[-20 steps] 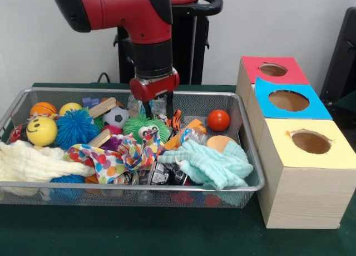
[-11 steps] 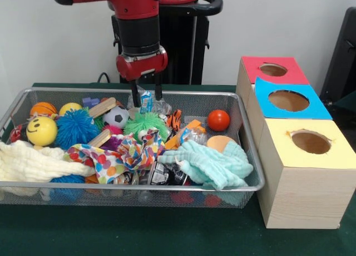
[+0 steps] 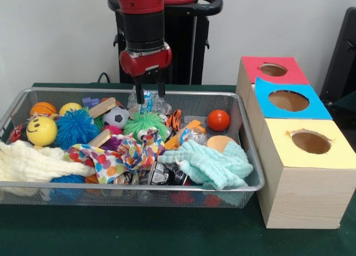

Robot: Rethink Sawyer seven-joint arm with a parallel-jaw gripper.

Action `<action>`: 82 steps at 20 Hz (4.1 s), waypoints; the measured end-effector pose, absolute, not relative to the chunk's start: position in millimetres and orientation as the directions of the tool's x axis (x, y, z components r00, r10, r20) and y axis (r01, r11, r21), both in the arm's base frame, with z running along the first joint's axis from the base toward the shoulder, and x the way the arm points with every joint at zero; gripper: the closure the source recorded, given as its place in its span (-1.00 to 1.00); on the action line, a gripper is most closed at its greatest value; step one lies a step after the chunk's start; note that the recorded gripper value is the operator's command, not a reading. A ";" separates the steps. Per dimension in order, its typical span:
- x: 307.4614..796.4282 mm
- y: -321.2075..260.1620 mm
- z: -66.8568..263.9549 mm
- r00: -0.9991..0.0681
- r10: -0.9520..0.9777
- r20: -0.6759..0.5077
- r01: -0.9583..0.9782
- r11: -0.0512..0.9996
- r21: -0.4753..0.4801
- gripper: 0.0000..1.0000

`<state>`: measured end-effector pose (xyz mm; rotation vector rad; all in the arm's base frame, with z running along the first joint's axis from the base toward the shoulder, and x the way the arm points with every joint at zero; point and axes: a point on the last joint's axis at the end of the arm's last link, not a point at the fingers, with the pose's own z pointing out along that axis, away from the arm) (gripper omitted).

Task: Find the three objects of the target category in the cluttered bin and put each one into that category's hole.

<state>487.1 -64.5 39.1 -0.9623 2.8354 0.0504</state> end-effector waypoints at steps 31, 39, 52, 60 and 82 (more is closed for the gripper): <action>463.8 -38.2 12.3 -0.707 -0.691 -0.153 -0.697 0.717 -0.016 -1.00; 456.0 -33.3 9.8 -0.692 -0.705 -0.155 -0.710 0.703 -0.026 -1.00; 443.2 -11.4 8.5 -0.644 -0.747 -0.162 -0.747 0.660 -0.075 -1.00; 440.2 -14.2 8.3 -0.643 -0.746 -0.172 -0.743 0.662 -0.093 -1.00; 436.6 -60.0 28.1 -0.721 -0.672 -0.168 -0.666 0.739 -0.101 -1.00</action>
